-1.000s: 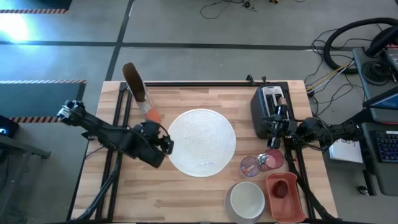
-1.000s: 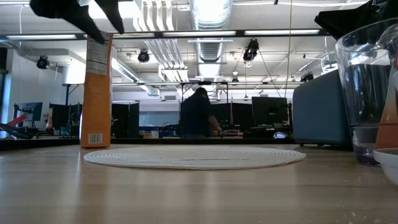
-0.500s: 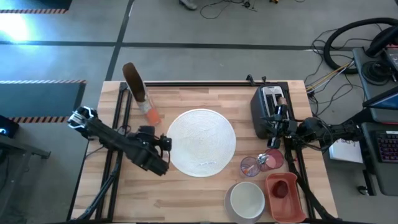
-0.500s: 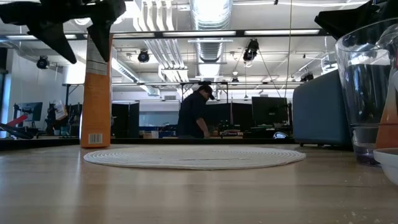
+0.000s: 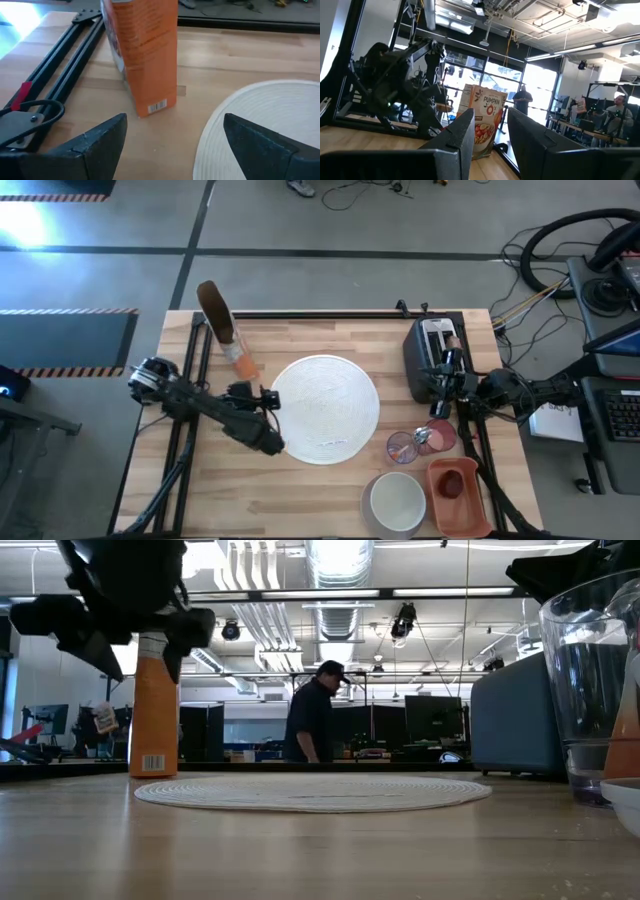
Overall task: Arrange a breakfast setting
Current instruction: Move the cereal to the top left of the table
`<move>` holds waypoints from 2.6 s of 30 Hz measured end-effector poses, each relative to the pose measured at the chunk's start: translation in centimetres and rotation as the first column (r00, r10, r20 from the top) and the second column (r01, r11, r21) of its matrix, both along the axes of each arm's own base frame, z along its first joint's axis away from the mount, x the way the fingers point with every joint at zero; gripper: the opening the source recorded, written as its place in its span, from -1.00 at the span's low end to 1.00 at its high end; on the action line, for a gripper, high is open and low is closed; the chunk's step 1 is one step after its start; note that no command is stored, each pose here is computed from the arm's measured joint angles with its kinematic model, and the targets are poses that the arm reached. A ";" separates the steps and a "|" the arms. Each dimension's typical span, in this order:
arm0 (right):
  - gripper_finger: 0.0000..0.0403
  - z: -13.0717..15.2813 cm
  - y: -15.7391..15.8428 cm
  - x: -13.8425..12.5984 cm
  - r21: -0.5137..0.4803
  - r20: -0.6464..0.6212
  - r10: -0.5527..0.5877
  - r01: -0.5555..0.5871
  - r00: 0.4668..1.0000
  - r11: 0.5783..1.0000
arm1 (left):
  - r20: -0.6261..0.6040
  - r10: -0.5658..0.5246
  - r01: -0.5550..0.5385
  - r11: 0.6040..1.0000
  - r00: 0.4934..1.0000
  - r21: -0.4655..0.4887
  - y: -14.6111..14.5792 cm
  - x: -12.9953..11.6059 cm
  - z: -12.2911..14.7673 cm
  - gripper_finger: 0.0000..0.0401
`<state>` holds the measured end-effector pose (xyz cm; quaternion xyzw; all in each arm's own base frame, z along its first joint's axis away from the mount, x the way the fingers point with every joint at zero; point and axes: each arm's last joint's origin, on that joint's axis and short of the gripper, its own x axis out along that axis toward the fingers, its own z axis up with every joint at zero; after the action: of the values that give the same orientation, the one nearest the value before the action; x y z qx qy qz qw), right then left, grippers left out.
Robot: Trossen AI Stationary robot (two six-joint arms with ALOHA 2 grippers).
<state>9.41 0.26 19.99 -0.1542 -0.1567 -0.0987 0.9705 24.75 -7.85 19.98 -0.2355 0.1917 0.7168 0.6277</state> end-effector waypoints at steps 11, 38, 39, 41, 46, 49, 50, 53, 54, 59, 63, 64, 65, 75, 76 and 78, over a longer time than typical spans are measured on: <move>-0.47 0.0 0.0 0.0 0.000 0.000 0.000 0.000 1.000 1.000 | 0.045 0.132 -0.135 0.989 0.990 0.054 1.2 3.1 -2.3 0.58; -0.47 0.0 0.0 0.0 0.000 0.000 0.000 0.000 1.000 1.000 | -0.074 0.102 -0.083 0.970 0.992 0.230 3.7 0.4 -5.5 0.58; -0.47 0.0 0.0 0.0 0.000 0.000 0.000 0.000 1.000 1.000 | -0.078 0.110 -0.090 0.969 0.991 0.230 3.9 0.4 -5.6 0.58; -0.47 0.0 0.0 0.0 0.000 0.000 0.000 0.000 1.000 1.000 | -0.080 0.125 -0.104 0.968 0.989 0.230 4.3 0.4 -5.6 0.58; -0.47 0.0 0.0 0.0 0.000 0.000 0.000 0.000 1.000 1.000 | -0.072 0.179 -0.159 0.962 0.981 0.223 5.3 0.5 -5.6 0.58; -0.47 0.0 0.0 0.0 0.000 0.000 0.000 0.000 1.000 1.000 | -0.084 0.237 -0.218 0.957 0.968 0.194 5.7 0.5 -5.7 0.58; -0.47 0.0 0.0 0.0 0.000 0.000 0.000 0.000 1.000 1.000 | -0.086 0.248 -0.229 0.955 0.965 0.189 5.9 0.4 -5.7 0.58; -0.47 0.0 0.0 0.0 0.000 0.000 0.000 0.000 1.000 1.000 | -0.085 0.258 -0.238 0.952 0.962 0.191 6.1 0.5 -5.7 0.57; -0.47 0.0 0.0 0.0 0.000 0.000 0.000 0.000 1.000 1.000 | -0.086 0.257 -0.237 0.952 0.963 0.194 6.3 0.5 -5.7 0.57; -0.47 0.0 0.0 0.0 0.000 0.000 0.000 0.000 1.000 1.000 | -0.092 0.268 -0.244 0.947 0.959 0.208 7.1 0.4 -5.7 0.54; -0.47 0.0 0.0 0.0 0.000 0.000 0.000 0.000 1.000 1.000 | -0.072 0.287 -0.265 0.937 0.955 0.227 7.6 0.2 -5.9 0.43; -0.47 0.0 0.0 0.0 0.000 0.000 0.000 0.000 1.000 1.000 | -0.064 0.287 -0.265 0.935 0.956 0.234 7.7 0.1 -5.9 0.39; -0.47 0.0 0.0 0.0 0.000 0.000 0.000 0.000 1.000 1.000 | -0.060 0.287 -0.265 0.934 0.956 0.240 7.8 0.1 -5.9 0.34; -0.47 0.0 0.0 0.0 0.000 0.000 0.000 0.000 1.000 1.000 | -0.059 0.306 -0.284 0.928 0.950 0.240 8.3 0.1 -5.9 -0.24; -0.47 0.0 0.0 0.0 0.000 0.000 0.000 0.000 1.000 1.000 | -0.062 0.313 -0.292 0.927 0.948 0.234 8.3 0.1 -6.0 -0.28; -0.47 0.0 0.0 0.0 0.000 0.000 0.000 0.000 1.000 1.000 | -0.065 0.325 -0.303 0.926 0.943 0.225 8.2 0.0 -6.0 -0.38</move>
<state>9.41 0.26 19.99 -0.1542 -0.1568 -0.0986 0.9705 24.80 0.37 14.01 -0.1583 0.1057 0.8355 0.5156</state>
